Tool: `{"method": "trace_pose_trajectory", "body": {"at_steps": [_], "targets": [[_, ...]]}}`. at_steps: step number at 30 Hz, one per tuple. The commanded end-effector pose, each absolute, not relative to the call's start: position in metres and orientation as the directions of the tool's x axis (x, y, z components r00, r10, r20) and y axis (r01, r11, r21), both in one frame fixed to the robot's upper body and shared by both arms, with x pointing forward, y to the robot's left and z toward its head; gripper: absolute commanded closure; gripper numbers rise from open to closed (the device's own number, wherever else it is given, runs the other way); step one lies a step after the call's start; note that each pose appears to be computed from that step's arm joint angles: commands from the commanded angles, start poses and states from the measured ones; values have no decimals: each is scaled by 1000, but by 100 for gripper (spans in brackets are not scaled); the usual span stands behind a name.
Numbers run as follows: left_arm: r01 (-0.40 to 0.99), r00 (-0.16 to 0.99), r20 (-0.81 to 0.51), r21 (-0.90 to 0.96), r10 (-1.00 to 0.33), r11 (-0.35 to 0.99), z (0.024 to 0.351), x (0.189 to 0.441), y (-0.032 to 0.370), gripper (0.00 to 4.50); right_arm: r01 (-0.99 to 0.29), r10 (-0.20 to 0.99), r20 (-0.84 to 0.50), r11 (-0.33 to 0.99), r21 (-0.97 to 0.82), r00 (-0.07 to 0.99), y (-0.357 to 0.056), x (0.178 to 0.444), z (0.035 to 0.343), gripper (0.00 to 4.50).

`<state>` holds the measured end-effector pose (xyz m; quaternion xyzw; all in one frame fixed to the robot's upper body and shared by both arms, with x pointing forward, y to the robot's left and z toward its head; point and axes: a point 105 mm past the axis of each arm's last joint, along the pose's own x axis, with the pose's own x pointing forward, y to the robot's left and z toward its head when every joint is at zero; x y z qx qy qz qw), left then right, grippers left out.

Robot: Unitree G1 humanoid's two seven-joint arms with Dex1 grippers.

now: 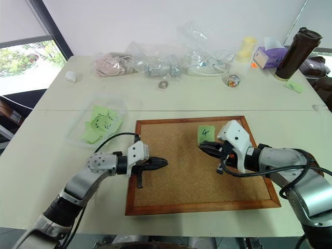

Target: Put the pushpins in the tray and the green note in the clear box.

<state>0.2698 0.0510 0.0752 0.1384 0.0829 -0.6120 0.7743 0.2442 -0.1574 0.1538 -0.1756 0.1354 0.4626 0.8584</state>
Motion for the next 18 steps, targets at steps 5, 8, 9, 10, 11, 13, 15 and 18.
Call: {"method": "trace_pose_trajectory", "body": {"at_steps": [5, 8, 9, 10, 11, 13, 15, 18], "targets": [[978, 207, -136, 67, -969, 200, 147, 289, 39, 250, -885, 792, -404, 365, -288, 458, -140, 235, 172, 450], [985, 166, -107, 62, -980, 160, 156, 288, 29, 99, -888, 798, -405, 341, -309, 447, -137, 236, 175, 450], [987, 157, -91, 53, -983, 153, 159, 288, 26, 45, -888, 797, -410, 333, -316, 444, -136, 237, 175, 450], [988, 152, -78, 42, -985, 149, 161, 288, 24, 7, -889, 796, -415, 324, -324, 441, -136, 237, 174, 450], [989, 150, -66, 32, -987, 148, 163, 288, 21, 7, -889, 794, -419, 317, -330, 439, -136, 237, 174, 450], [989, 149, -52, 17, -988, 148, 164, 289, 17, 7, -889, 795, -421, 310, -336, 437, -134, 238, 174, 450], [989, 146, -26, -5, -989, 147, 166, 289, 11, 7, -891, 797, -425, 295, -346, 429, -132, 237, 174, 450], [987, 155, 16, -49, -988, 154, 169, 291, 5, 7, -892, 800, -428, 275, -359, 419, -129, 236, 175, 450]]}}
